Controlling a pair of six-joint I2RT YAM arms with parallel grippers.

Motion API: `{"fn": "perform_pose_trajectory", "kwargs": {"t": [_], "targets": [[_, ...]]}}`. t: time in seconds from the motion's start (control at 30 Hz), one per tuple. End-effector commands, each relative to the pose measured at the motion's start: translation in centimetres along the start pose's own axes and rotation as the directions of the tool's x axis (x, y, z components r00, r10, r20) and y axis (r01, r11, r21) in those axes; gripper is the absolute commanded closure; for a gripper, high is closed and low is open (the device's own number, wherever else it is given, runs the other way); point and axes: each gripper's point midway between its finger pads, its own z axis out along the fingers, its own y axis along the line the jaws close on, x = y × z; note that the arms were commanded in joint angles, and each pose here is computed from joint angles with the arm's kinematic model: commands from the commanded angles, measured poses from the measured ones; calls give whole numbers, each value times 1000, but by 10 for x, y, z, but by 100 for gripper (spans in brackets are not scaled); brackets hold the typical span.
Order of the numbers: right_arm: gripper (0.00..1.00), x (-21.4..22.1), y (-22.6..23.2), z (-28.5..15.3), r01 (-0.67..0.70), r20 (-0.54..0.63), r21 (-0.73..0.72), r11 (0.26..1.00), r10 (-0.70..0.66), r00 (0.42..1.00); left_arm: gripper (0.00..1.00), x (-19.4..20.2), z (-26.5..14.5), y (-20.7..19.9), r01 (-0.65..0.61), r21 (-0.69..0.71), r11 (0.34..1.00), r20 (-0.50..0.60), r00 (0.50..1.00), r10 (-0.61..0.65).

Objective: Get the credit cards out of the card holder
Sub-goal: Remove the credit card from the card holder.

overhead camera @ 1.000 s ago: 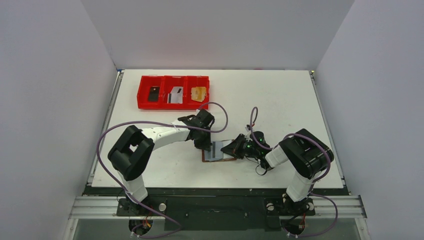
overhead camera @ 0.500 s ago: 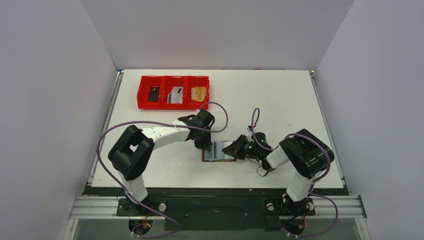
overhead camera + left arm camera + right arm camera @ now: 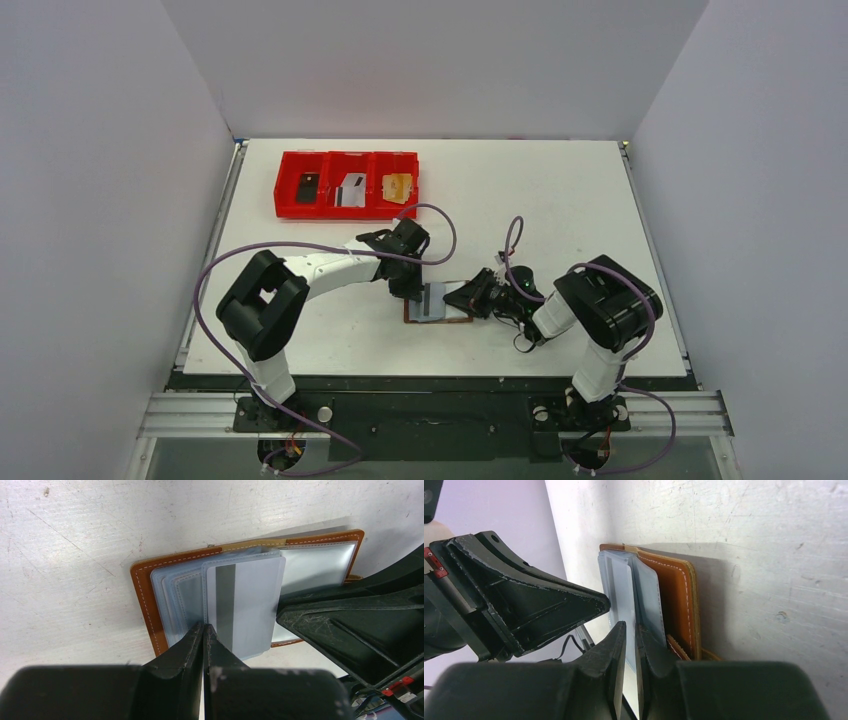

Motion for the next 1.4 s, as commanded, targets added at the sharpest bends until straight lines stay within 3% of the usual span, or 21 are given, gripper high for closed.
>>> {"fn": "perform_pose_trajectory", "kwargs": {"t": [0.0,0.3,0.6,0.87,1.37], "targets": [[90,-5,15,2,23,19,-70,997,-21,1000,100,21,20,46,-26,-182,983,-59,998,15],[90,-3,-3,4,45,17,20,999,-45,999,100,21,20,46,-27,-181,983,-61,998,16],[90,2,9,11,52,5,-8,999,-51,999,100,20,20,45,-26,-180,983,-60,998,15],[100,1,2,7,45,18,9,999,-45,999,100,22,20,48,-24,-192,981,-65,998,12],[100,-7,-14,-7,49,56,64,997,-52,997,100,25,23,58,-14,-216,976,-78,997,-3]]}}
